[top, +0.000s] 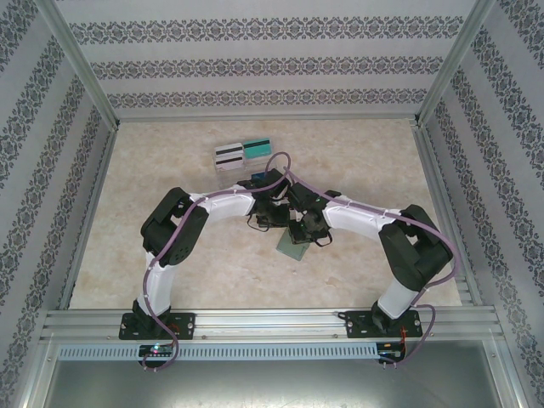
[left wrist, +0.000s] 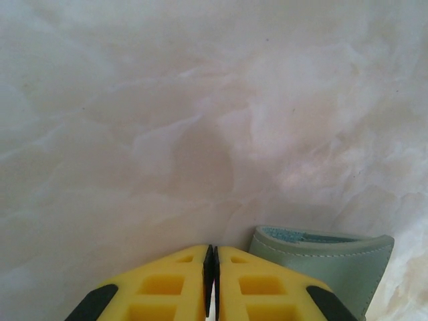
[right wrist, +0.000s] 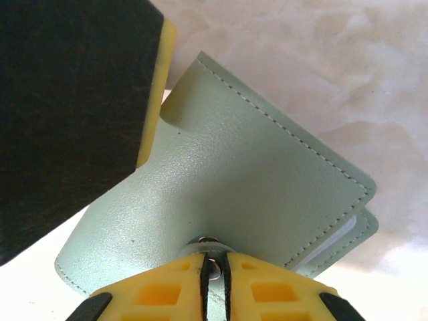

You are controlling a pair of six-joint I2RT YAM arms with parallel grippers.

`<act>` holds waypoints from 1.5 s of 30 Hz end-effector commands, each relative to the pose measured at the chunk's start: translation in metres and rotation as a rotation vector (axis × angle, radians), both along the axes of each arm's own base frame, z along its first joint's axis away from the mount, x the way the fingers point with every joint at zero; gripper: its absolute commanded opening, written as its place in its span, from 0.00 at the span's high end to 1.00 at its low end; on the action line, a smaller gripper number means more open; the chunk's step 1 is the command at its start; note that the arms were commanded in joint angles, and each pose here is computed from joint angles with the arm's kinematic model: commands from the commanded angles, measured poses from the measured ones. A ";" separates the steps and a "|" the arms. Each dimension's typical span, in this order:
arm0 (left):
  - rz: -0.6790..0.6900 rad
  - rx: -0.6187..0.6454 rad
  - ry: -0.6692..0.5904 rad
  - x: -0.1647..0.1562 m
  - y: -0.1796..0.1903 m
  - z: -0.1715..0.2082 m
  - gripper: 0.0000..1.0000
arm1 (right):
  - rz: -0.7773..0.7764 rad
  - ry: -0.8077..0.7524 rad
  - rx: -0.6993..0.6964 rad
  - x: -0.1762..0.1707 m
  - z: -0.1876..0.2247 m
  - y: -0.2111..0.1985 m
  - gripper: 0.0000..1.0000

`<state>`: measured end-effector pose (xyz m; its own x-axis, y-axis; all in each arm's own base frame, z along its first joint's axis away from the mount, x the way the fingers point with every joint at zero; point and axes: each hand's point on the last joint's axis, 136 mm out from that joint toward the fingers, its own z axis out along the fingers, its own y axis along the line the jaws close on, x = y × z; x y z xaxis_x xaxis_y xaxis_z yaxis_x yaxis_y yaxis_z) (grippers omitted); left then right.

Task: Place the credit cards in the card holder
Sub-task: Press the button on the card holder.

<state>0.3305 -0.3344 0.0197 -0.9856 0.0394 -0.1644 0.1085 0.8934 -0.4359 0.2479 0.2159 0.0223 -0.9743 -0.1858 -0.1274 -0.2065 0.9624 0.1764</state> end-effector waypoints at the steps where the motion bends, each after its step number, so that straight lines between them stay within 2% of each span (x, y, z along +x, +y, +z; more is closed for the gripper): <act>1: -0.050 0.033 0.054 -0.025 0.003 -0.009 0.87 | 0.055 0.163 -0.238 -0.042 -0.057 -0.039 0.84; 13: -0.062 0.010 0.076 -0.032 0.001 -0.013 0.89 | 0.108 0.250 -0.399 -0.063 -0.078 -0.052 0.87; 21: -0.059 0.016 0.081 -0.032 0.003 -0.017 0.89 | 0.137 0.280 -0.422 -0.068 -0.082 -0.053 0.89; 25: -0.054 0.011 0.077 -0.033 0.004 -0.014 0.90 | 0.132 0.262 -0.352 -0.068 -0.075 -0.038 0.90; 34: -0.046 0.002 0.039 -0.033 0.008 0.000 0.90 | 0.140 0.223 -0.300 -0.075 -0.059 -0.023 0.89; 45: -0.021 0.005 0.010 -0.037 0.018 0.008 0.90 | 0.049 -0.051 0.078 -0.007 0.045 0.012 0.84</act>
